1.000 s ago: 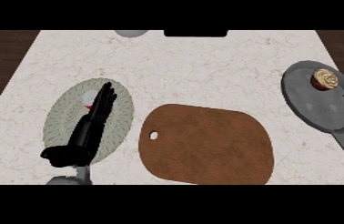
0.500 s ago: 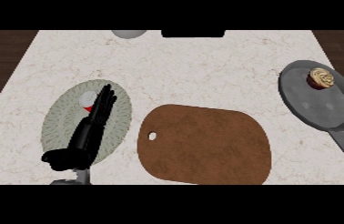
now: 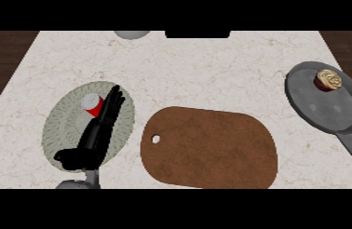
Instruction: Pick the cupcake from the cutting board and place it in the pan
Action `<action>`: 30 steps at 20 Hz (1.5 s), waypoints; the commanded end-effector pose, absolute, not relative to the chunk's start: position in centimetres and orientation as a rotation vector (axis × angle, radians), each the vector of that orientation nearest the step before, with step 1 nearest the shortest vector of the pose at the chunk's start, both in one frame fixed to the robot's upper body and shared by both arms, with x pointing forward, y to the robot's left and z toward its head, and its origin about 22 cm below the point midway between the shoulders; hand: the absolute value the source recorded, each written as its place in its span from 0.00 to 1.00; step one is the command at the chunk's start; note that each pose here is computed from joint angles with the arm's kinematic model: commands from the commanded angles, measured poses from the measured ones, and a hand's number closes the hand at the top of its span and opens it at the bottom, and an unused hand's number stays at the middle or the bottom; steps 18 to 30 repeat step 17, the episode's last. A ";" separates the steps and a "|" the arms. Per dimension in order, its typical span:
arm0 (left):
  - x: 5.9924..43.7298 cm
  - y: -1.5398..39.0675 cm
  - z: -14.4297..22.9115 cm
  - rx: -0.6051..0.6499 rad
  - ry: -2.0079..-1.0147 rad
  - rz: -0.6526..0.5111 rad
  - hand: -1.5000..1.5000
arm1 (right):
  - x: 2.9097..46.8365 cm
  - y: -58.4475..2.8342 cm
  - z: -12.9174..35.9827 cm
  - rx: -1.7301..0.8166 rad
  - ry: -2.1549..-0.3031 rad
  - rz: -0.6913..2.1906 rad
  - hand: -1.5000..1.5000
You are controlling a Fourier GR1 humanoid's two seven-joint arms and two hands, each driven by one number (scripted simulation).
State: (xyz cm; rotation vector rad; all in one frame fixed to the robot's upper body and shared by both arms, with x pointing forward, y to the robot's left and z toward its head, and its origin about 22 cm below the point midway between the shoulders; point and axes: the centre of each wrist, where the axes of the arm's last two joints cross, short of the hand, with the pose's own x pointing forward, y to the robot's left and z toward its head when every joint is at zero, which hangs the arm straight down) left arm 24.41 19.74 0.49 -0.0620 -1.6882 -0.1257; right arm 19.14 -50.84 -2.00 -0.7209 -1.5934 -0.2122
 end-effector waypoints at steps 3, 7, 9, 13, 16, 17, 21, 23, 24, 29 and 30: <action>24.4 20.3 0.5 -0.054 -1.692 -0.122 0.50 | 16.0 -49.9 -2.5 -0.728 -1.573 -0.183 0.00; 25.7 20.0 2.1 -0.058 -1.692 -0.120 0.50 | 16.6 -48.5 -1.7 -0.789 -1.539 -0.177 0.00; 24.6 20.5 -0.2 -0.058 -1.694 -0.126 0.50 | 17.1 -51.3 -0.5 -0.784 -1.526 -0.165 0.00; 22.8 21.2 0.0 -0.071 -1.683 -0.116 0.50 | 16.9 -48.5 -1.0 -0.809 -1.539 -0.118 0.00; 24.8 20.0 1.7 -0.054 -1.698 -0.131 0.50 | 17.2 -49.1 -0.6 -0.884 -1.538 -0.098 0.00; 23.4 20.1 0.0 -0.062 -1.697 -0.122 0.50 | 16.6 -50.3 -0.9 -0.903 -1.533 -0.105 0.00; 23.4 20.1 0.0 -0.062 -1.697 -0.122 0.50 | 16.6 -50.3 -0.9 -0.903 -1.533 -0.105 0.00; 23.4 20.1 0.0 -0.062 -1.697 -0.122 0.50 | 16.6 -50.3 -0.9 -0.903 -1.533 -0.105 0.00; 23.4 20.1 0.0 -0.062 -1.697 -0.122 0.50 | 16.6 -50.3 -0.9 -0.903 -1.533 -0.105 0.00; 23.4 20.1 0.0 -0.062 -1.697 -0.122 0.50 | 16.6 -50.3 -0.9 -0.903 -1.533 -0.105 0.00; 23.4 20.1 0.0 -0.062 -1.697 -0.122 0.50 | 16.6 -50.3 -0.9 -0.903 -1.533 -0.105 0.00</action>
